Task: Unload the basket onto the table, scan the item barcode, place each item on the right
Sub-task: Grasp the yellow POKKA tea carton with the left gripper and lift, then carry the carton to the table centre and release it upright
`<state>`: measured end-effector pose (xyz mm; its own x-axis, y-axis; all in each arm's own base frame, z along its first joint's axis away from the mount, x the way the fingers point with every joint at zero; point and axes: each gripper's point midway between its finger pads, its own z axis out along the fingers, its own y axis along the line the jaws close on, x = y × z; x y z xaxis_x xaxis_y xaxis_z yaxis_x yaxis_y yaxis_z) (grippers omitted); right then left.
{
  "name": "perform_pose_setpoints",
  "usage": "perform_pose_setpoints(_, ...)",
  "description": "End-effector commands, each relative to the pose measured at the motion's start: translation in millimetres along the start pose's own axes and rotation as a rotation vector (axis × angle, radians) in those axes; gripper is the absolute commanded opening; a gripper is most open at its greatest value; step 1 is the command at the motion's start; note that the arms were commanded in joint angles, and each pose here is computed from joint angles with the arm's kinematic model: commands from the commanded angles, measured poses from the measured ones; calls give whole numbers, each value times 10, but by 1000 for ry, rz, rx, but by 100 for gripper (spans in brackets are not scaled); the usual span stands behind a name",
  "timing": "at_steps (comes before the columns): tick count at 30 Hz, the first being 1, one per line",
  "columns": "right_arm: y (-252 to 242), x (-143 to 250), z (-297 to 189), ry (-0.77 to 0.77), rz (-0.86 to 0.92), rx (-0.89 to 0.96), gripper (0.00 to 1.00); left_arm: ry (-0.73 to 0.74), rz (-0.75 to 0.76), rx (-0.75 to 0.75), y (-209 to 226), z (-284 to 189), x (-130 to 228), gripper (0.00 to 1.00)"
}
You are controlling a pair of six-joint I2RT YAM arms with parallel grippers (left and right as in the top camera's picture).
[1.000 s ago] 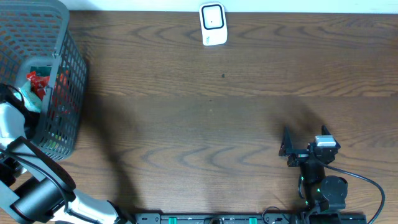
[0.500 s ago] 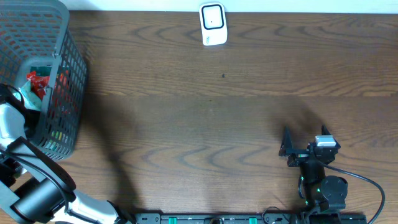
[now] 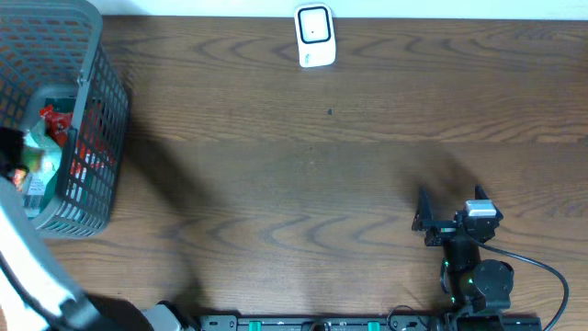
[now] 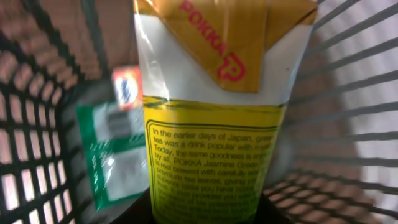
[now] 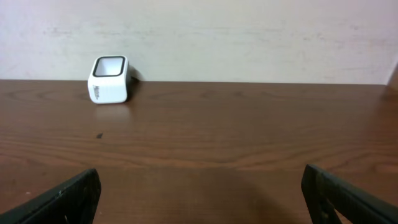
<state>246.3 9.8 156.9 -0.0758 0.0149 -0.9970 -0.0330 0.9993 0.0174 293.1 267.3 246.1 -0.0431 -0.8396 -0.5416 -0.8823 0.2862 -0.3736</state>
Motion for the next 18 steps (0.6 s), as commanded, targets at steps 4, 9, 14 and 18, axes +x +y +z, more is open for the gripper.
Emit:
perform_pose_setpoints(4, -11, 2, -3, -1, 3, 4, 99, -193, 58, 290, -600, -1052, -173, 31)
perform_pose_setpoints(9, -11, 2, -3, -1, 3, 4, 99, -156, 176, 518, -1125, -1572, 265, 31)
perform_pose_setpoints(14, -11, 2, -3, -1, 3, 4, 99, -20, 339, 695, -1605, -1902, 1014, 31)
perform_pose_setpoints(18, -11, 2, -3, -1, 3, 4, 99, 150, 507, 793, -1937, -2045, 1849, 32)
